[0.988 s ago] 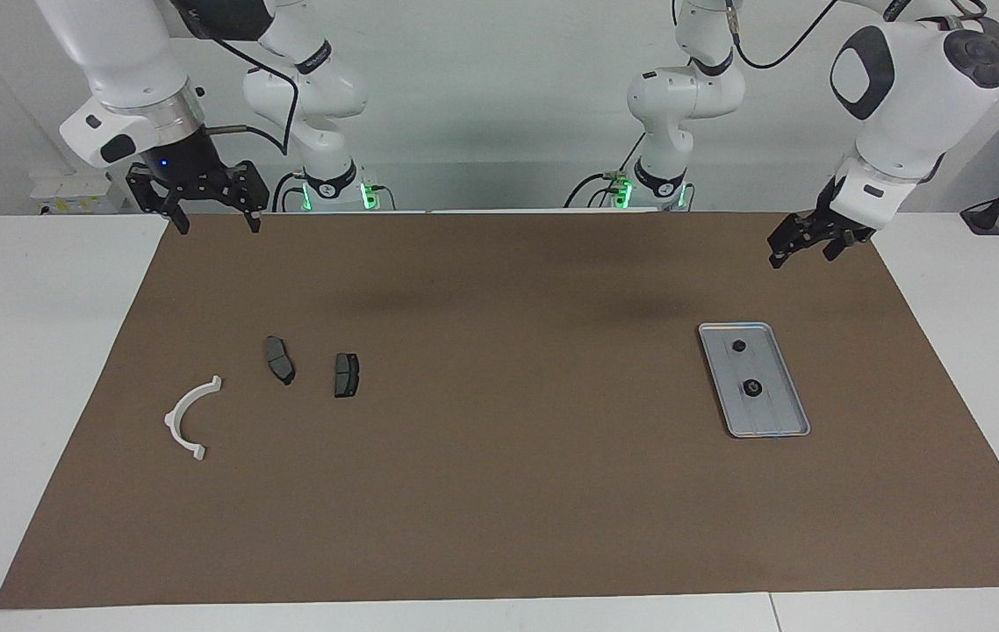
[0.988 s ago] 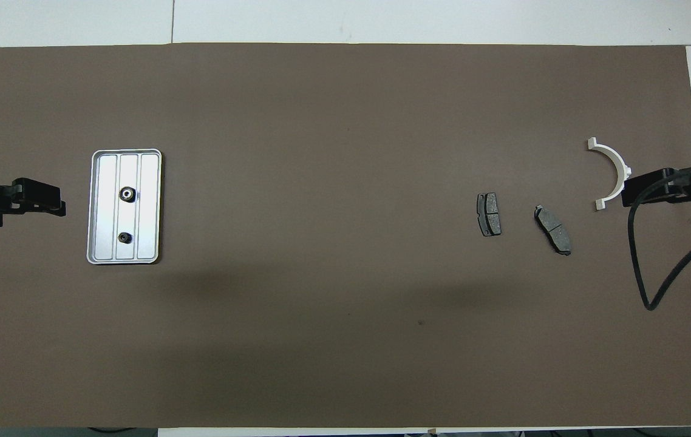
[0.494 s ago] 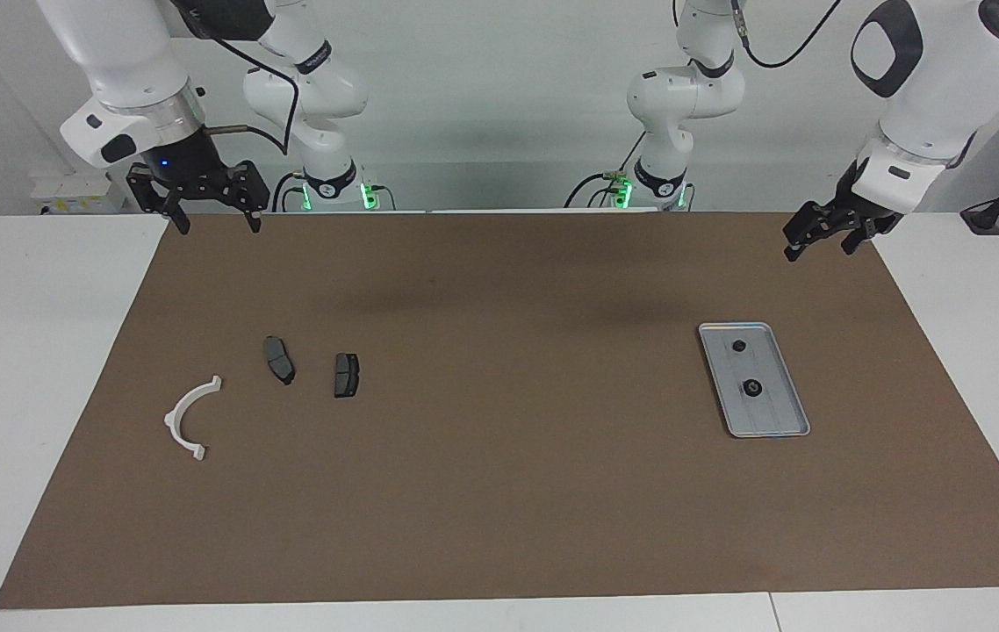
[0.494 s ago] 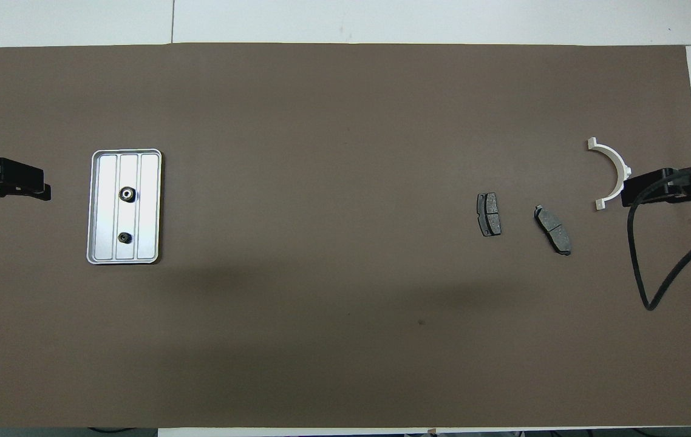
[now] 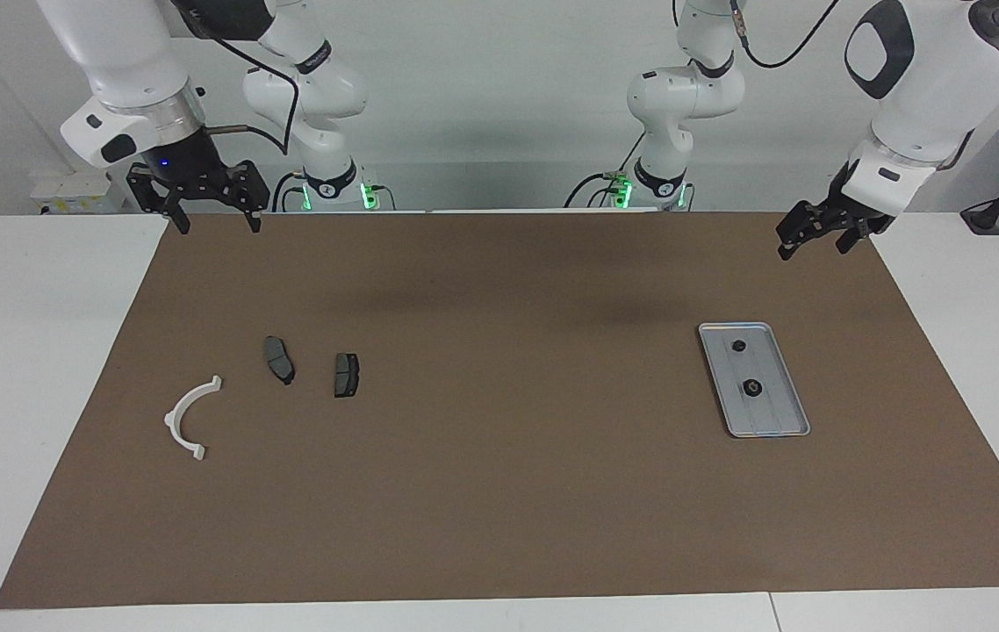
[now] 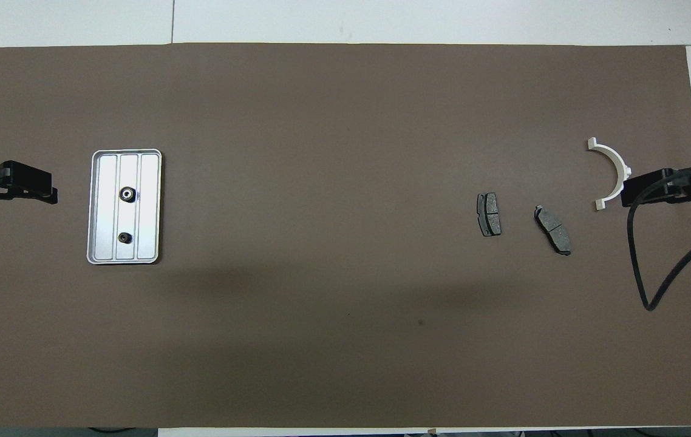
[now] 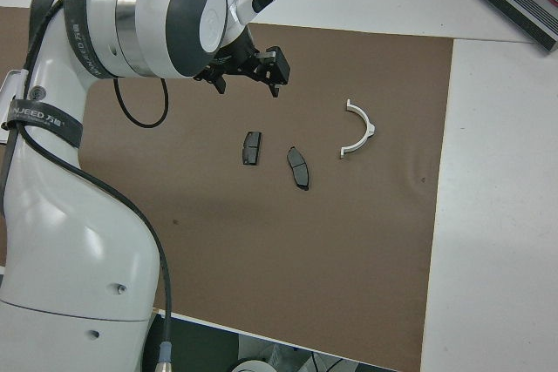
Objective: Pick bearing gear from pile to tray
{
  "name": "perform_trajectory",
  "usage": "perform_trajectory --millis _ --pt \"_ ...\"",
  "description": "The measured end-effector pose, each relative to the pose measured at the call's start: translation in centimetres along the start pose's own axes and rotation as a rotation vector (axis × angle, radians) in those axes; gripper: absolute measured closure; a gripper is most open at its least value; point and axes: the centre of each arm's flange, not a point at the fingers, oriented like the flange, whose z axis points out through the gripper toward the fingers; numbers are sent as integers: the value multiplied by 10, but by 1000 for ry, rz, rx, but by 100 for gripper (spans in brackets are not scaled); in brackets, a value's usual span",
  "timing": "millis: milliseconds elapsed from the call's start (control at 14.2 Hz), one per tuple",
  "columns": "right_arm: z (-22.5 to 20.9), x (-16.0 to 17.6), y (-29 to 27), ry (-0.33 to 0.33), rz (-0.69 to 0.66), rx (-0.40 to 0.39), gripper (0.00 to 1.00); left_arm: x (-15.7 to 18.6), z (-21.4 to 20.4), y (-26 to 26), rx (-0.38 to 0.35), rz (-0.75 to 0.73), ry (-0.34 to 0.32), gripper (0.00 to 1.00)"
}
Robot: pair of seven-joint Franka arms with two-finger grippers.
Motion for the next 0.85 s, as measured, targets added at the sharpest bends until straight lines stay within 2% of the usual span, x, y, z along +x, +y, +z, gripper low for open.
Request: perform_trajectory --millis 847 --pt "1 0 0 -2 0 0 0 -1 -4 0 3 0 7 0"
